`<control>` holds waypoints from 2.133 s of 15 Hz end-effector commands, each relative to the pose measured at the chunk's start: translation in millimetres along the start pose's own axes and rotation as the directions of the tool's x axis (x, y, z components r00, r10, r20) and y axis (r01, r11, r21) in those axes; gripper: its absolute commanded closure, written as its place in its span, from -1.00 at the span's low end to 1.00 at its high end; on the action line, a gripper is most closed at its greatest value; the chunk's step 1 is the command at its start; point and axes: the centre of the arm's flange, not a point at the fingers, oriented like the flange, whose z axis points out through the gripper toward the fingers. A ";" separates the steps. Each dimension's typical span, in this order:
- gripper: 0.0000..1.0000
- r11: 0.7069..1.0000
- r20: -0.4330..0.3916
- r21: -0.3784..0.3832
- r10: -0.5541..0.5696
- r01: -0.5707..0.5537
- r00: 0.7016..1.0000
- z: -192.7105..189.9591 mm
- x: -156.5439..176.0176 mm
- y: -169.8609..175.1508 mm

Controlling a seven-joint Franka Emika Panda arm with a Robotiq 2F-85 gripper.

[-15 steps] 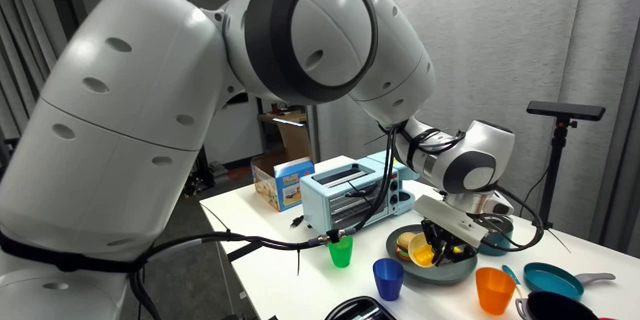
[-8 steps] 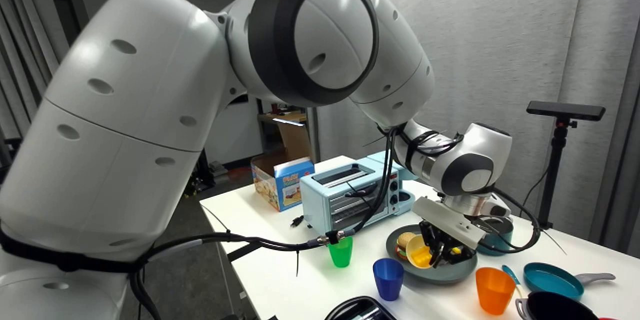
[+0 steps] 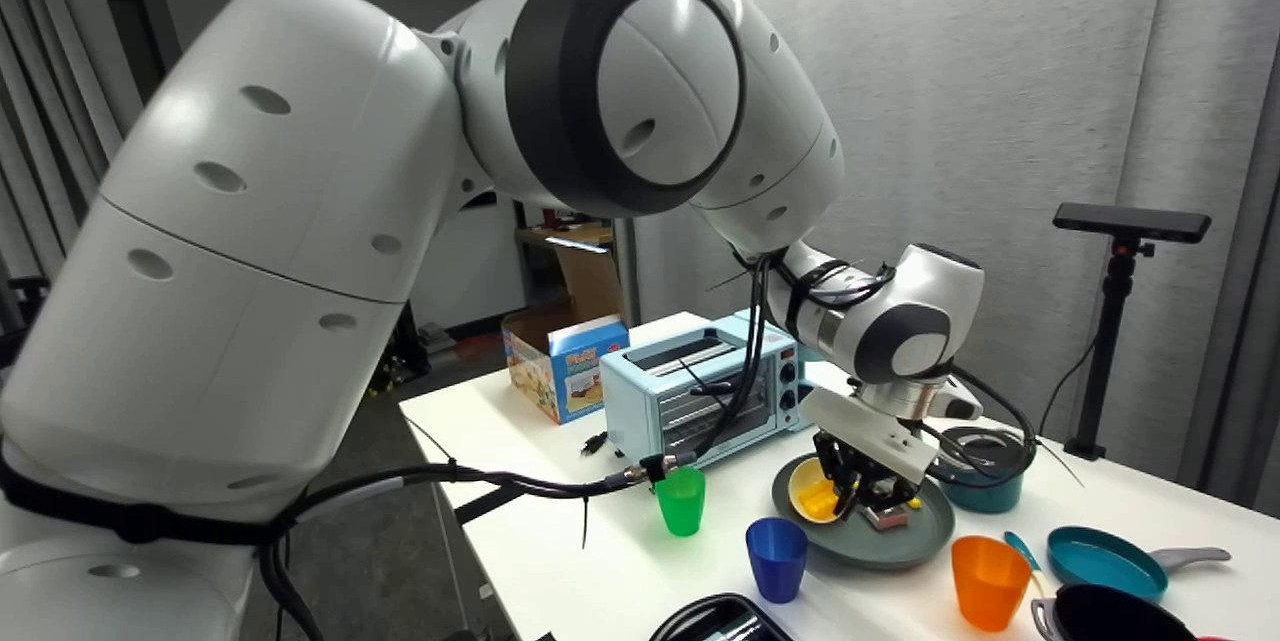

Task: Pour the contents in the bowl into the blue cup

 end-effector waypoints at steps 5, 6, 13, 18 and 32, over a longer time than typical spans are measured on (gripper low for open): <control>0.96 0.994 0.003 0.009 -0.106 0.106 0.994 -3.7 -13.0 -15.3; 0.96 0.993 0.005 0.011 -0.118 0.118 0.993 -4.2 -15.0 -15.9; 0.96 0.978 0.027 0.016 -0.211 0.210 0.977 1.5 -41.2 -27.7; 0.96 0.971 0.039 -0.002 -0.239 0.239 0.970 17.4 -47.4 -27.3; 0.96 0.931 -0.064 -0.059 -0.364 0.361 0.929 22.8 -62.3 -53.9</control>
